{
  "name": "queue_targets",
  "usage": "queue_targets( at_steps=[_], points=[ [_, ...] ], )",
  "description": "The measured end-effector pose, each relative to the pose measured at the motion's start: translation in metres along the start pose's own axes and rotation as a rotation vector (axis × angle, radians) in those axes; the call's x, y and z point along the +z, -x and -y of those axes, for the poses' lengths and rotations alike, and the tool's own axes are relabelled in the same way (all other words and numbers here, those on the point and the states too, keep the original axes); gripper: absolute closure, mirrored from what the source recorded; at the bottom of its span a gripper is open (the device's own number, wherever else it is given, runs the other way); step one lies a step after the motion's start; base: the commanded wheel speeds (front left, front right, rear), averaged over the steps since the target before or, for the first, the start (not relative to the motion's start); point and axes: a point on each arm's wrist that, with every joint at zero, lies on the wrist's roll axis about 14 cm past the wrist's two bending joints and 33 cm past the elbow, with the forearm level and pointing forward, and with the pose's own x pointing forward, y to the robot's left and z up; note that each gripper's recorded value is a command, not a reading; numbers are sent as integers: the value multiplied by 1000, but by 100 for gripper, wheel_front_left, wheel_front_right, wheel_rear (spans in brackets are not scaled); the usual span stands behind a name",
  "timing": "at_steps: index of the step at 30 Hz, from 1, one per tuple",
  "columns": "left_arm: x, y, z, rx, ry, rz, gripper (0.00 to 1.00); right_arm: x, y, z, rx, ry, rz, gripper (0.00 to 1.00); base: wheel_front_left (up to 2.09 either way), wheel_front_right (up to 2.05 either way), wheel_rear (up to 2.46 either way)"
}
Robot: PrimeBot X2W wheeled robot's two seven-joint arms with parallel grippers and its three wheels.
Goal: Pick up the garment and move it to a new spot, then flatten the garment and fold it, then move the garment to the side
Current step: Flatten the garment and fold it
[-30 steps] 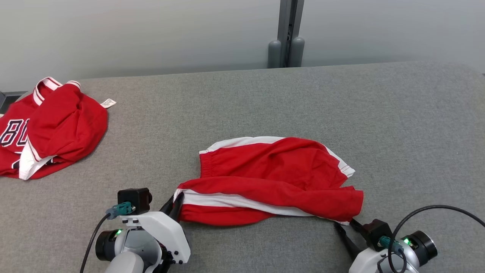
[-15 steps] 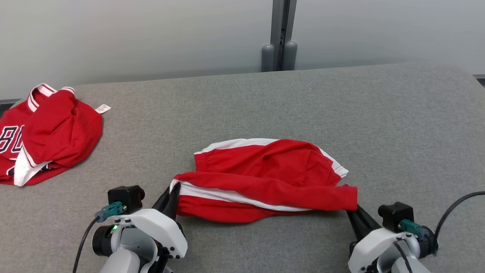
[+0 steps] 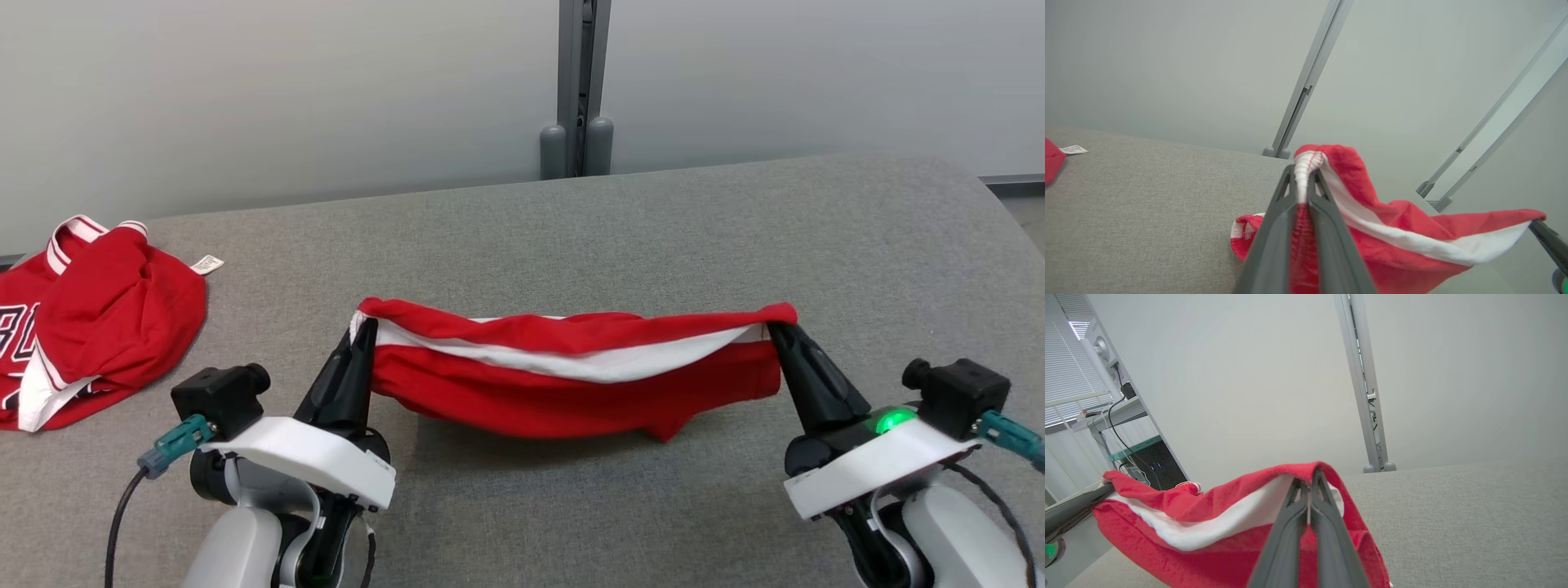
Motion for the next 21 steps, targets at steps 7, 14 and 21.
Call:
queue_targets(
  at_steps=[7, 14, 21],
  points=[
    [50, 1, 31, -95, 55, 142, 100, 63, 6, -7, 47, -29, 163, 100, 0, 0, 0],
    [97, 11, 61, -197, 69, 251, 100, 120, 18, -12, 81, -14, 298, 100, 0, 0, 0],
    [150, 17, 108, -361, 62, 315, 100, 168, 26, -22, 119, 16, 386, 100, 0, 0, 0]
  ],
)
